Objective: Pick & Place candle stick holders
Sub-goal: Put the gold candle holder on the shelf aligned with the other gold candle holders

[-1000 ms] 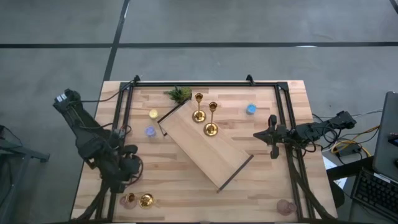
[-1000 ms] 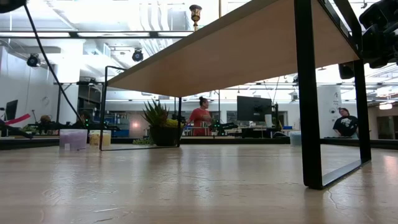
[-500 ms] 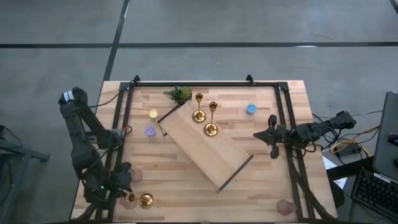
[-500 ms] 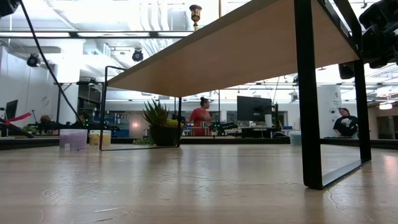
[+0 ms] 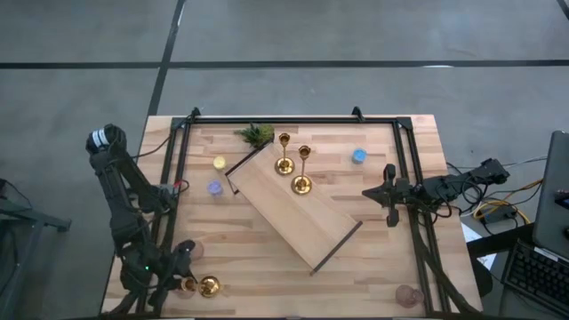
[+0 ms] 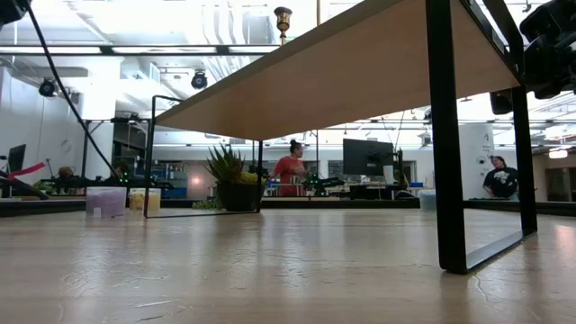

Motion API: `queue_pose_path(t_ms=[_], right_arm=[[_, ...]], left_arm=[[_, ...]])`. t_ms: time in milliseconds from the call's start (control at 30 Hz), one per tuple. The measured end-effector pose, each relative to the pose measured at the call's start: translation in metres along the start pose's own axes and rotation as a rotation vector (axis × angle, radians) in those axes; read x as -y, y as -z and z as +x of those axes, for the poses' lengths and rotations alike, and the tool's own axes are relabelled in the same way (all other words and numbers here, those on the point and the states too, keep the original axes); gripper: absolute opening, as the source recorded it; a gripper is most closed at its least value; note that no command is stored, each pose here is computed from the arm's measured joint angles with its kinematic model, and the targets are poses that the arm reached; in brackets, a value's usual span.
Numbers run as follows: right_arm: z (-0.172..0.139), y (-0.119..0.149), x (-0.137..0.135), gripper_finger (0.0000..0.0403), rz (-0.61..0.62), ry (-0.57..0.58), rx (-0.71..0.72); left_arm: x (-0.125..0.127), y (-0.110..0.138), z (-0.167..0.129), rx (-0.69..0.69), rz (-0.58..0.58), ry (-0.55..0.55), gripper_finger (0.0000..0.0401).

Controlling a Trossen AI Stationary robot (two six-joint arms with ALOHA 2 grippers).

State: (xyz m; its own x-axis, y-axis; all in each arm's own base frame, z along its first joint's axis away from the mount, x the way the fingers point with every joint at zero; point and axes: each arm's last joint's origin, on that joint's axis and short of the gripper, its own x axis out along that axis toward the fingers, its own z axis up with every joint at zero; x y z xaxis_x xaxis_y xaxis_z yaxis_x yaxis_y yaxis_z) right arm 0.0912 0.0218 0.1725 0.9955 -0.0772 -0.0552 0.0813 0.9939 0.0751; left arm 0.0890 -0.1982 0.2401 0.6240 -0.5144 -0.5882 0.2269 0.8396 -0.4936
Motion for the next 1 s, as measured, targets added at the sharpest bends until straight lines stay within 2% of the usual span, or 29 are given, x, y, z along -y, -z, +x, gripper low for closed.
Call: queue_pose_path(t_ms=[633, 767, 933, 1000], right_arm=[[0.0000, 0.0000, 0.0000, 0.0008, -0.001, 0.000, 0.000], [0.0000, 0.0000, 0.0000, 0.0008, 0.000, 0.000, 0.000], [0.0000, 0.0000, 0.0000, 0.0008, 0.000, 0.000, 0.000], [0.0000, 0.0000, 0.0000, 0.0008, 0.001, 0.000, 0.000]], left_arm=[[-0.0001, -0.0049, -0.0008, 0.119, 0.106, -0.068, 0.0086], [-0.0008, -0.0060, -0.0010, 0.153, 0.136, -0.098, 0.0065], [-0.0016, -0.0067, -0.0011, 0.181, 0.149, -0.124, 0.0020], [-0.0022, -0.0071, -0.0011, 0.199, 0.155, -0.143, 0.0018]])
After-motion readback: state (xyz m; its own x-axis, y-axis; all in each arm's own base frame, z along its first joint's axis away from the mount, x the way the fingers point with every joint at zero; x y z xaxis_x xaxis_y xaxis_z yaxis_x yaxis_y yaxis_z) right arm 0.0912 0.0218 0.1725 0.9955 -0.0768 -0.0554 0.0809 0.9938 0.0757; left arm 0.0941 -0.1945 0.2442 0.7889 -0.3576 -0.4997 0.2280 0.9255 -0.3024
